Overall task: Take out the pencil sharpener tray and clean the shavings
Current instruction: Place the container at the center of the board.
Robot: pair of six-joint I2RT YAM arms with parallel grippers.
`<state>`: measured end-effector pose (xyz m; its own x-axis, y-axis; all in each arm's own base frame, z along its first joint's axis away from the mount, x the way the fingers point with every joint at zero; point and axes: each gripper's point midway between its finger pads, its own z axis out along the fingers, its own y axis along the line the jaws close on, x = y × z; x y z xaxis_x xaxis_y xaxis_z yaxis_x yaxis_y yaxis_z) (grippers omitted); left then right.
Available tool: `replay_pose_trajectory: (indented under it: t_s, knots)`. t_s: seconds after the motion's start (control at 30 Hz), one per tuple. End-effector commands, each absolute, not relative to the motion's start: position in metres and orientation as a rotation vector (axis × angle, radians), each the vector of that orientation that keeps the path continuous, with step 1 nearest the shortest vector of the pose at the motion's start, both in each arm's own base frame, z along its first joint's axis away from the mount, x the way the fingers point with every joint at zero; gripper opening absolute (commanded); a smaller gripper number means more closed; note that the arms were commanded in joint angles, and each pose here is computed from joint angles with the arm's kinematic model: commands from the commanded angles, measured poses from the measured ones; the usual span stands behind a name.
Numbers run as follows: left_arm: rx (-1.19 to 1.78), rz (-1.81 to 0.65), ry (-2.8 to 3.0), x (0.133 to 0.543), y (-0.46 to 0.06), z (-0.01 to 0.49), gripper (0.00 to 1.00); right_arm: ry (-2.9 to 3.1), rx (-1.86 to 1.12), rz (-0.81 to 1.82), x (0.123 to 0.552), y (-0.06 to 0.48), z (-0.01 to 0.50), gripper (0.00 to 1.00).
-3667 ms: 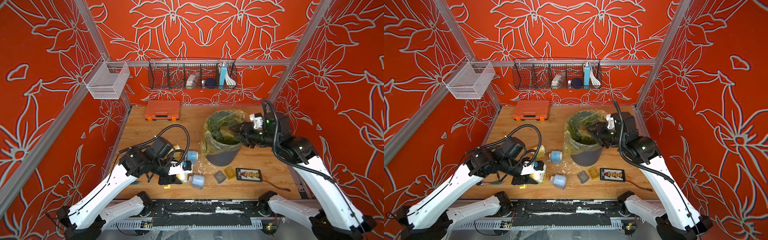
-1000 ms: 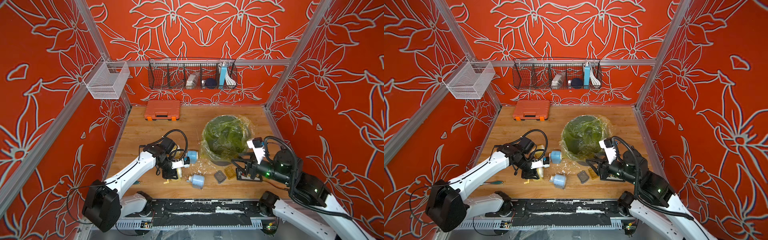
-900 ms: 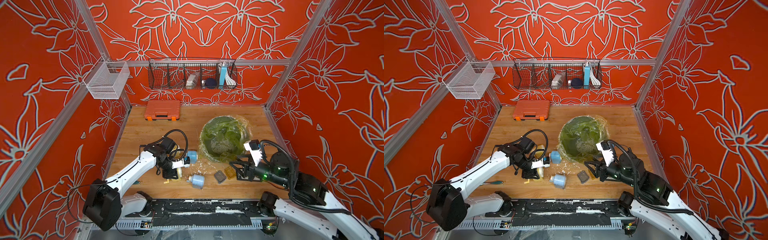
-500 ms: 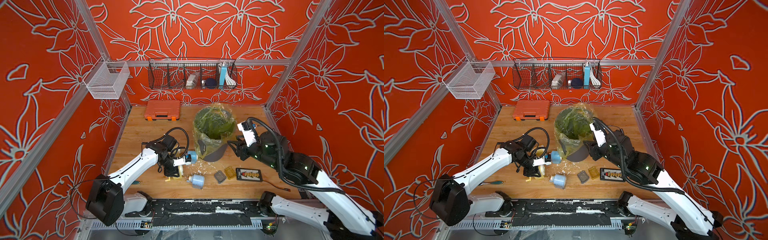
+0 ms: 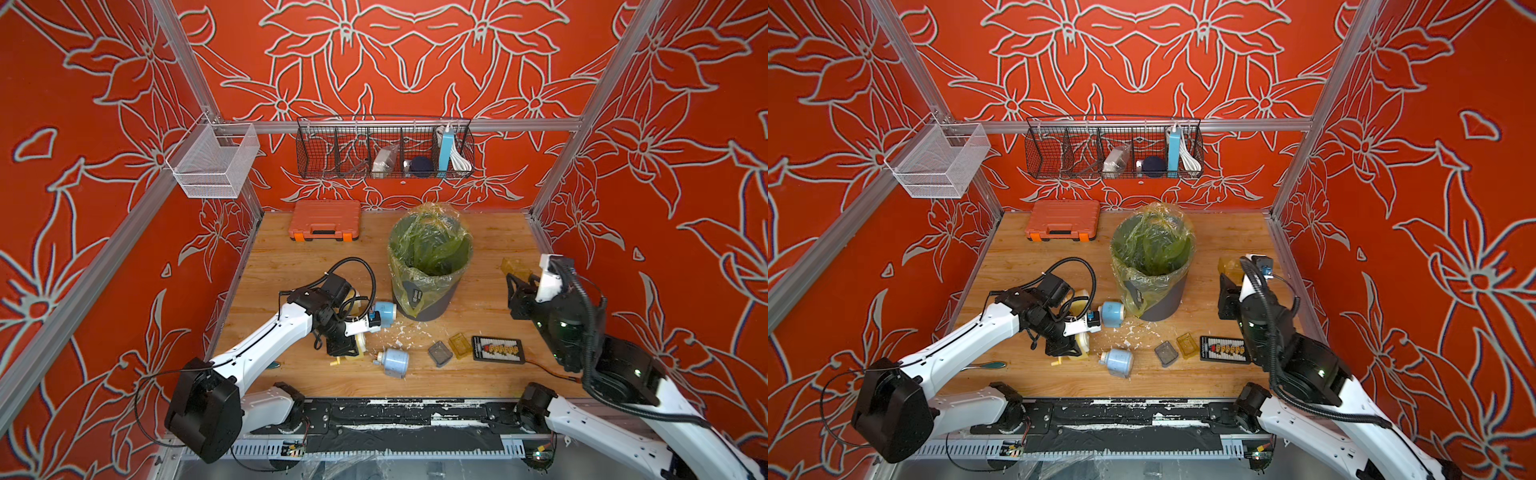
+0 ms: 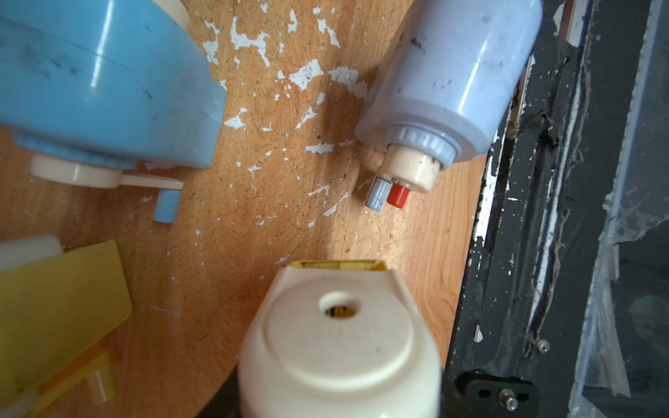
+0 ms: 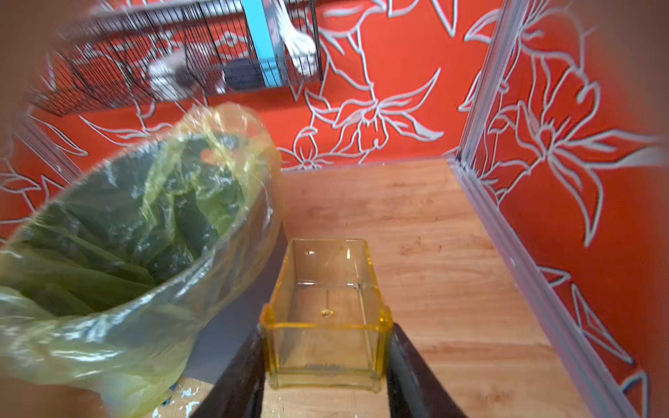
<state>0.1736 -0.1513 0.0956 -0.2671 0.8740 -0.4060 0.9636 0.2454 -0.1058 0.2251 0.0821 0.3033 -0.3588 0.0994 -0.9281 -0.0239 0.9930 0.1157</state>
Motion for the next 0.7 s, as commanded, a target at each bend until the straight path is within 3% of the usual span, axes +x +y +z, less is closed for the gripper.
replay_pose_trajectory:
  t_s: [0.0,0.37,0.67]
  knots:
    - [1.691,-0.524,2.244,0.169,-0.153,0.099,0.0,2.033,0.19,0.189,0.239,0.091,0.258,0.0]
    - [1.687,-0.499,2.27,0.172,-0.15,0.089,0.0,2.058,0.35,0.358,0.293,0.103,0.134,0.0]
    - [1.697,-0.489,2.308,0.173,-0.148,0.085,0.0,2.196,0.35,0.382,0.312,0.122,0.068,0.0]
